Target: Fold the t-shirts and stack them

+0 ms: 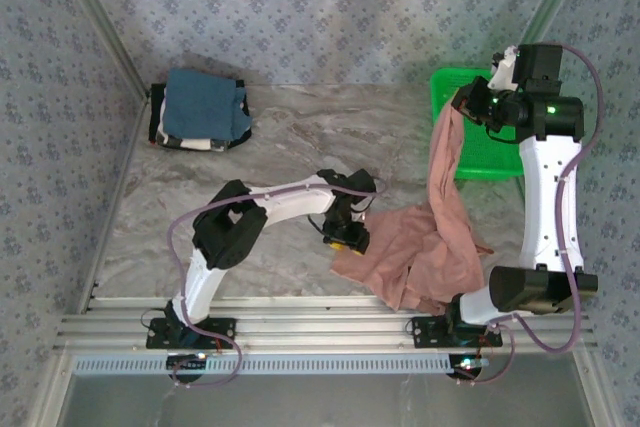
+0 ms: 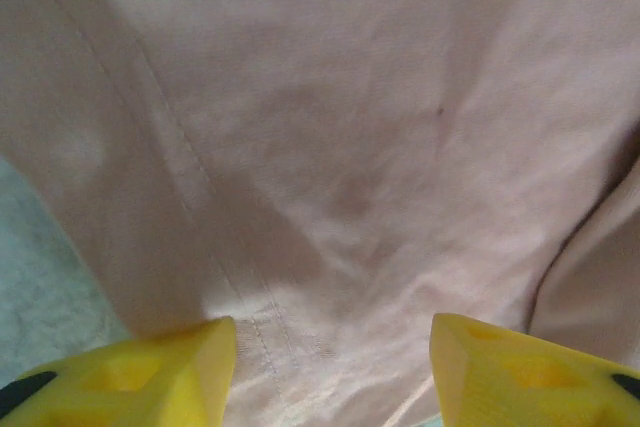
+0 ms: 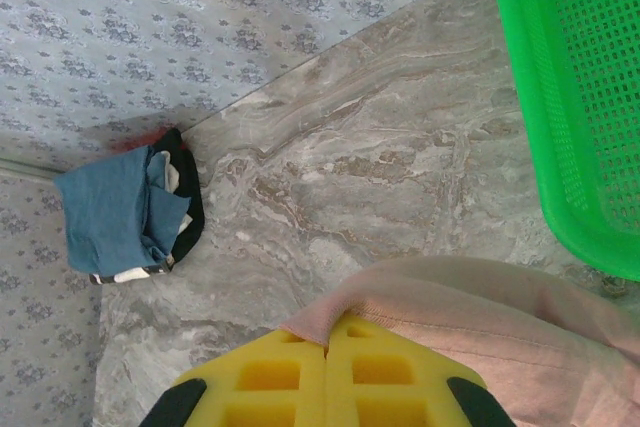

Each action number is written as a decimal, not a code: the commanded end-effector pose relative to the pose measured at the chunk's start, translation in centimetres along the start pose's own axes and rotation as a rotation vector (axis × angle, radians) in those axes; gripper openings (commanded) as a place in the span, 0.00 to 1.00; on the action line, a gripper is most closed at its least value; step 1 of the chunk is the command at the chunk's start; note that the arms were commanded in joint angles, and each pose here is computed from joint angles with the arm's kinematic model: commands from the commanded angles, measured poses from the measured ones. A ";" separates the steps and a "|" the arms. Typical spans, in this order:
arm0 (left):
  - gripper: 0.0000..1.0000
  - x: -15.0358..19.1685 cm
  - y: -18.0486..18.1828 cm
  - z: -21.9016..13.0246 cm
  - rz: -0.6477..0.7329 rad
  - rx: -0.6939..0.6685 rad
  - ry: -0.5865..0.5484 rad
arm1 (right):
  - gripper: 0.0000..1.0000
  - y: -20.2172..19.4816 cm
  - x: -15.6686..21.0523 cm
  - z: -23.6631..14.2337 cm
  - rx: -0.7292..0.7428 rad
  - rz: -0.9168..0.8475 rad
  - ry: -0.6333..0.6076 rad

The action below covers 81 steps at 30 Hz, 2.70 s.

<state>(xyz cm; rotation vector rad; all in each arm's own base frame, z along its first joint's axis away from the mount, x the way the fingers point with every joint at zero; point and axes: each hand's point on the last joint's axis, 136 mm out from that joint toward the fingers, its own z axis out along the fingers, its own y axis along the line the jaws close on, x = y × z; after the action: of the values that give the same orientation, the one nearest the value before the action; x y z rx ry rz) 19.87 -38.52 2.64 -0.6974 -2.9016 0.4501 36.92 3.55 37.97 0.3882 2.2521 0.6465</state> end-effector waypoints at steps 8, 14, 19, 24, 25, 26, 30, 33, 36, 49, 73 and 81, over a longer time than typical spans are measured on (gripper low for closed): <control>0.33 -3.3 16.3 -1.0 -0.283 -0.268 -0.041 | 0.00 0.7 0.5 -1.0 -0.040 0.018 -0.019; 0.32 -5.2 25.8 -7.3 -0.429 -0.315 -0.134 | 0.00 -0.2 2.4 -0.6 -0.029 0.028 0.023; 0.34 -8.3 29.4 -11.4 -0.458 -0.337 -0.205 | 0.00 -1.0 3.9 0.1 -0.030 0.052 0.053; 0.46 -10.8 27.8 -15.0 -0.429 -0.260 -0.293 | 0.00 -1.7 4.7 0.6 -0.006 0.044 0.085; 0.49 -11.2 26.2 -16.5 -0.422 -0.207 -0.344 | 0.00 -1.9 4.9 0.8 0.003 0.040 0.092; 0.51 -11.7 24.2 -18.2 -0.412 -0.141 -0.407 | 0.00 -2.2 5.1 0.9 0.015 0.039 0.100; 0.59 -9.9 14.2 -23.1 -0.275 0.085 -0.516 | 0.00 -3.5 5.8 1.5 0.066 0.026 0.125; 0.60 -5.5 7.8 -21.5 -0.223 0.253 -0.427 | 0.00 -4.3 6.0 1.7 0.092 0.017 0.141; 0.60 -0.8 3.6 -17.3 -0.215 0.329 -0.296 | 0.00 -4.6 6.2 2.0 0.101 0.021 0.149; 0.58 5.7 -2.5 -6.1 -0.342 0.460 -0.065 | 0.00 -5.3 7.0 2.8 0.112 0.019 0.187; 0.52 7.8 -4.0 -0.3 -0.341 0.397 0.097 | 0.00 -5.5 7.0 2.8 0.108 0.019 0.195; 0.43 7.5 -4.4 -0.4 -0.327 0.403 0.101 | 0.00 -5.7 7.2 2.8 0.110 0.020 0.198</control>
<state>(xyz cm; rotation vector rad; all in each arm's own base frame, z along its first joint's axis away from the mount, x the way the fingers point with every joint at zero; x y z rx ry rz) 11.59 -38.06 4.32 -0.1609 -2.6556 0.8706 34.19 3.04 29.55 0.4233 2.4571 0.5906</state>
